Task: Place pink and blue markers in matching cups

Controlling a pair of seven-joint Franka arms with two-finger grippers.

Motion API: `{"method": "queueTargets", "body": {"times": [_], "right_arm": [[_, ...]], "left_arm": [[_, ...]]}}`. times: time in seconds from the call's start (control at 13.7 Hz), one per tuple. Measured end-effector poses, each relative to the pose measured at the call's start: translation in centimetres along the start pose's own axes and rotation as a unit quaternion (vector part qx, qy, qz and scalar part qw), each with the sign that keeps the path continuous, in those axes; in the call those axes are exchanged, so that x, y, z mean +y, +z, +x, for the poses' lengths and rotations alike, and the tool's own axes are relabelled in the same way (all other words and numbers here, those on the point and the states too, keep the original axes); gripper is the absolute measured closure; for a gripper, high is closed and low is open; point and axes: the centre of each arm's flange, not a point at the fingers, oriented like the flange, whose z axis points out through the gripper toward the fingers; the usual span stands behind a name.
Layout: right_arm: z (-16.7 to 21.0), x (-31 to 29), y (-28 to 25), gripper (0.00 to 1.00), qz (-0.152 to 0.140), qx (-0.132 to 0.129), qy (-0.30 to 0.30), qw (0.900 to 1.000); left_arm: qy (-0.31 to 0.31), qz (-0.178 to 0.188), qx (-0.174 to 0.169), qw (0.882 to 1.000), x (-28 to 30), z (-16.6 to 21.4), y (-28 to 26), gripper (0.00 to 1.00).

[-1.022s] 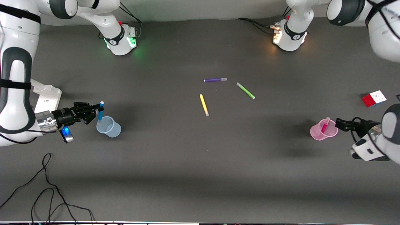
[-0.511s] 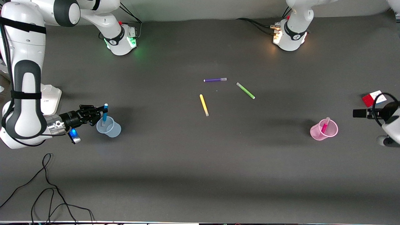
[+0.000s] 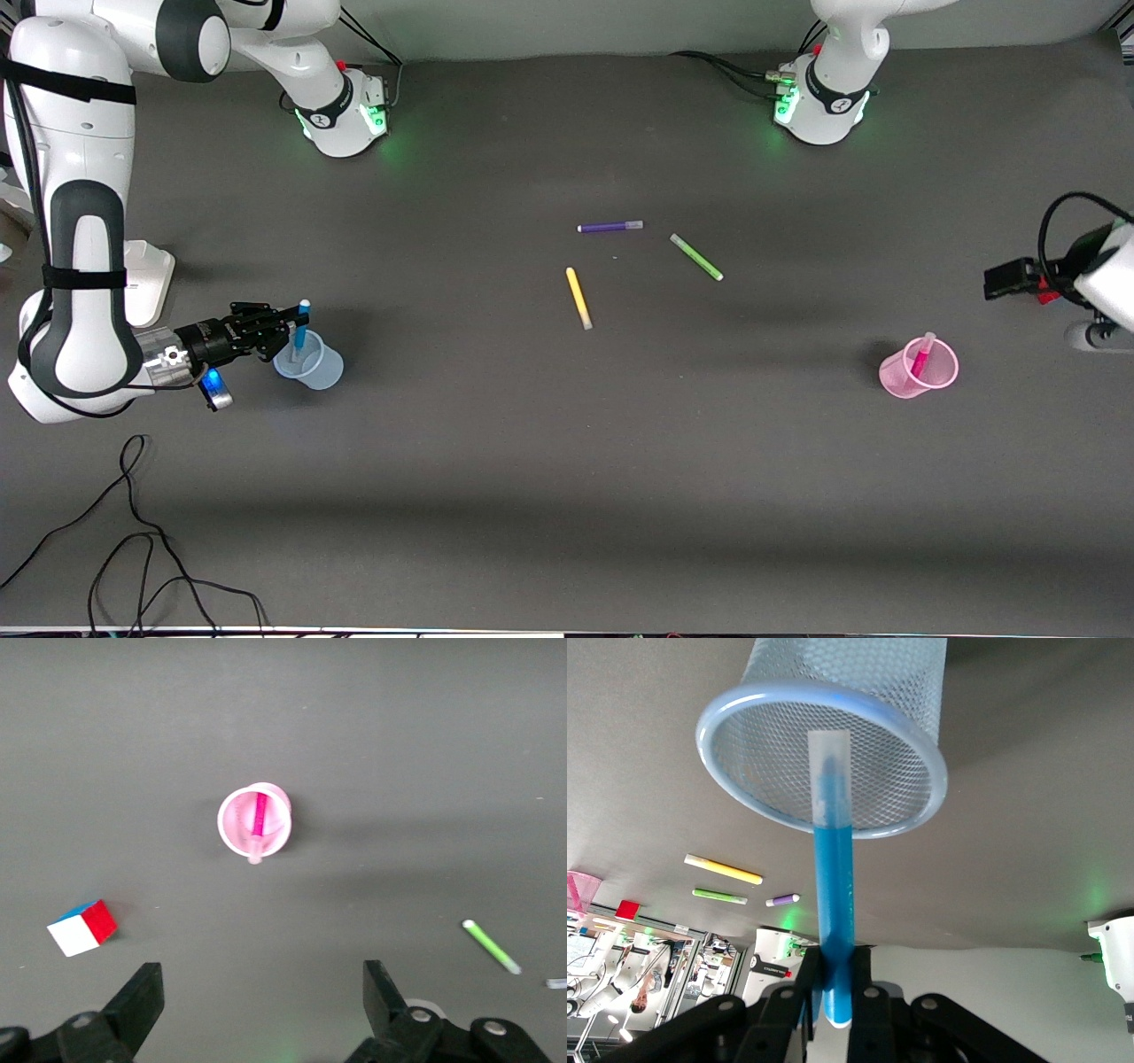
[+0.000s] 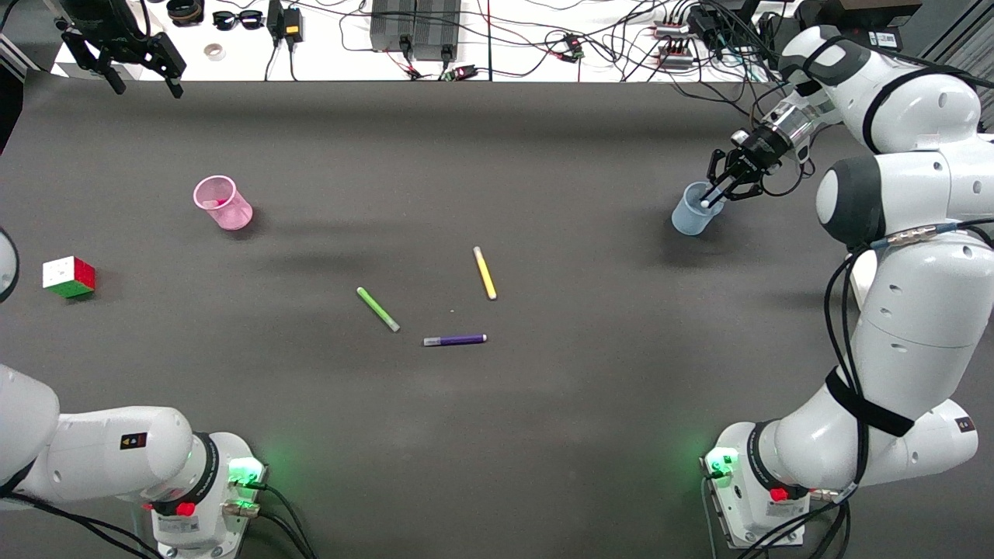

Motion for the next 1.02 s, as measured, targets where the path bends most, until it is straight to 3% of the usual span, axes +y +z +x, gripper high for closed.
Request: {"method": "queueTargets", "body": {"times": [0.15, 0.66, 0.8, 1.02], "right_arm": [[0.0, 0.0, 0.0, 0.79, 0.000, 0.000, 0.000, 1.000], [-1.0, -1.1, -1.6, 0.06, 0.002, 0.020, -0.016, 1.000], [-3.8, -2.0, -4.7, 0.00, -0.011, 0.058, -0.035, 0.998], [-11.1, -2.9, -10.8, 0.00, -0.066, 0.154, -0.068, 0.983]], "left_arm": [[-0.005, 0.000, 0.014, 1.000, 1.5, -1.4, -1.0, 0.00], [-0.005, -0.006, 0.020, 1.000, 3.5, -2.7, -1.7, 0.00], [-0.007, -0.010, 0.020, 1.000, 3.4, -2.7, -1.7, 0.00], [-0.008, -0.015, 0.020, 1.000, 3.3, -2.7, -1.7, 0.00]]}}
